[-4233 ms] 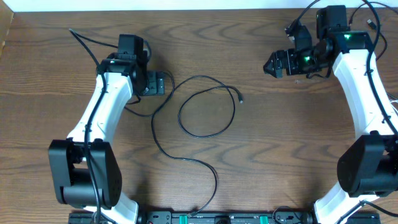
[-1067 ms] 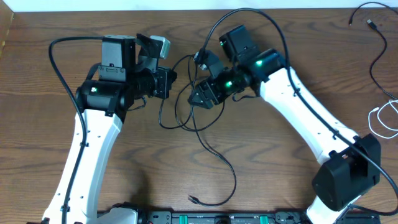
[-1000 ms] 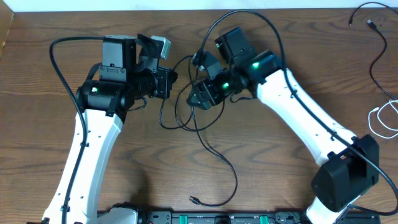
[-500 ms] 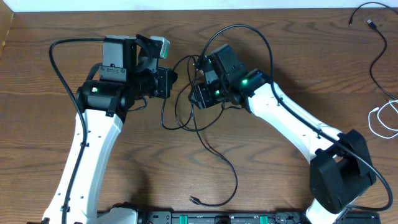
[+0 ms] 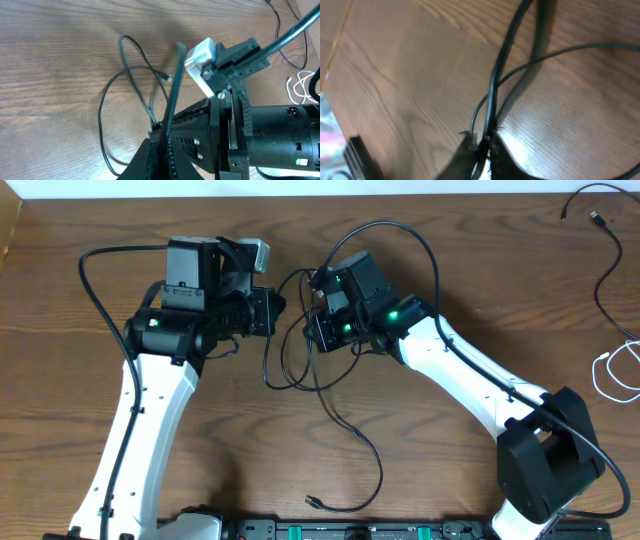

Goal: Untangle cables

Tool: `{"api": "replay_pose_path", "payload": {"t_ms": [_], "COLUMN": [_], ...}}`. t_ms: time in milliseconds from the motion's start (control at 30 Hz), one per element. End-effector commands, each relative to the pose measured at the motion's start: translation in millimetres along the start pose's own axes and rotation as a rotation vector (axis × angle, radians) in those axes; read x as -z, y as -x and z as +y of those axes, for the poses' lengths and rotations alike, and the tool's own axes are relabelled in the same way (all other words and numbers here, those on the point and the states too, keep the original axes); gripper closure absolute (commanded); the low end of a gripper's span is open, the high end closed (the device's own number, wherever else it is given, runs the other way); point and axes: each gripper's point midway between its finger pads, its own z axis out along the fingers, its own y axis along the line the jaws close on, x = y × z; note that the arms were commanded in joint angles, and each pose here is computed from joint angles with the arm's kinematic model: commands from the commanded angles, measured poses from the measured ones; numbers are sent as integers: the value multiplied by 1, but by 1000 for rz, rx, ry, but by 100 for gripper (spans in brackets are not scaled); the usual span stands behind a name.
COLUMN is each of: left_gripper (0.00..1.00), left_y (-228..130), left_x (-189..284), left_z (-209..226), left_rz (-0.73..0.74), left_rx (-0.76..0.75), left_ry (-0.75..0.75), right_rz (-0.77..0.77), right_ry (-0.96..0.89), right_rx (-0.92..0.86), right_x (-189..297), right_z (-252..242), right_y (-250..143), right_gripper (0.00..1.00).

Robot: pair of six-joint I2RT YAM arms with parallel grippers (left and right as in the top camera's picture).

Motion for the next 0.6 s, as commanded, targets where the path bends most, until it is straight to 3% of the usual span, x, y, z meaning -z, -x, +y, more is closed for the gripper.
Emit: {"api": "replay_pose_path", "payload": {"t_ms": [0, 267, 567], "left_gripper": [93, 92, 93], "left_y": [-1, -2, 6], "left_x": [-5, -7, -1], "left_z": [-6, -7, 43], "left_rz": [14, 17, -35], "left_rx": [4, -5, 46], "left_ry": [-15, -8, 288], "right_rz": [-1, 1, 14], "right_ry": [18, 18, 99], "right_rx": [6, 6, 19], "right_x": [3, 3, 14], "right_z": [7, 7, 23], "right_y": [-1, -2, -3], "right_gripper": [99, 99, 99]}}
